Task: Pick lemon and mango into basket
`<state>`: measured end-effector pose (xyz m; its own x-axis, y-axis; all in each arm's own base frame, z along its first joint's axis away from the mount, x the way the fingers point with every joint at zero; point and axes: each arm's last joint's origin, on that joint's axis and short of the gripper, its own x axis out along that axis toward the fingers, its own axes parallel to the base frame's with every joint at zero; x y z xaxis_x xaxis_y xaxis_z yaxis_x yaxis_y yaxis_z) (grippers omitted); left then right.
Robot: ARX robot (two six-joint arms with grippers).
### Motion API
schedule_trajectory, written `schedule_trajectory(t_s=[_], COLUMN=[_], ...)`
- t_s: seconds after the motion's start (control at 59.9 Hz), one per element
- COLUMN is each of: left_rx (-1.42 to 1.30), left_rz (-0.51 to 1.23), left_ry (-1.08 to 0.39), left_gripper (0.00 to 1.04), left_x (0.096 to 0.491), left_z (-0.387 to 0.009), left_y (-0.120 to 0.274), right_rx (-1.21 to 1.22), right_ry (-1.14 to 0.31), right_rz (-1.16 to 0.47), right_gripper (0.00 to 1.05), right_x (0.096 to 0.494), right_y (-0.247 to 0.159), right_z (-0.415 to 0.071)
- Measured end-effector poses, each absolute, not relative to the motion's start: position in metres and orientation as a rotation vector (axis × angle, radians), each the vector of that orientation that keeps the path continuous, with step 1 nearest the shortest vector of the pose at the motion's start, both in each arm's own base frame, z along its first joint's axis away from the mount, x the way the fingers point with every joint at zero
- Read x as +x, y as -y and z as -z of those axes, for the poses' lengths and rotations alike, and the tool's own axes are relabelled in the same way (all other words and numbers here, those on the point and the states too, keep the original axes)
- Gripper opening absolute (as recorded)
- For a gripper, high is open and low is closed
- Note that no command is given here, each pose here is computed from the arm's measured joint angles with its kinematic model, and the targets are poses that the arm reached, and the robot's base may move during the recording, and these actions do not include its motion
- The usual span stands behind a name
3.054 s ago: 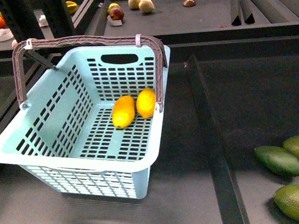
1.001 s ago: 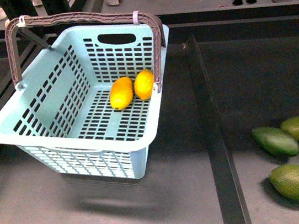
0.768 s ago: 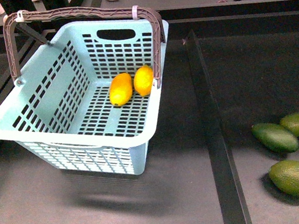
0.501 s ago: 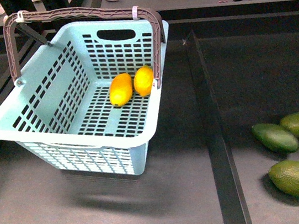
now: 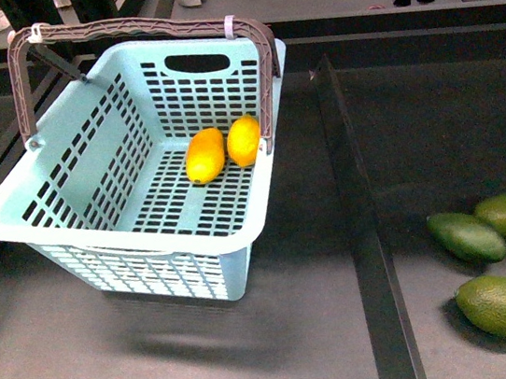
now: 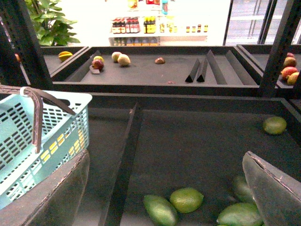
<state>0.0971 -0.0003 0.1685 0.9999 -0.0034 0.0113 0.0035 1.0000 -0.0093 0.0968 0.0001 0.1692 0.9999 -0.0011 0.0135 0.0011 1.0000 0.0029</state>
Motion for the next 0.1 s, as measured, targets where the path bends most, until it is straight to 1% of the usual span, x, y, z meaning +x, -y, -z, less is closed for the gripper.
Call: schedule_trajectory(t_s=[0.1], left_rx=[-0.009], left_rz=[0.003], left_ry=[0.011], left_gripper=[0.98], left_x=[0.0971], left_z=[-0.1685], left_y=[0.0003], right_rx=[0.003], right_ry=[0.014], right_rz=[0.001], right_gripper=[0.96], right_x=[0.0968], right_y=[-0.0001], right_z=[-0.1692])
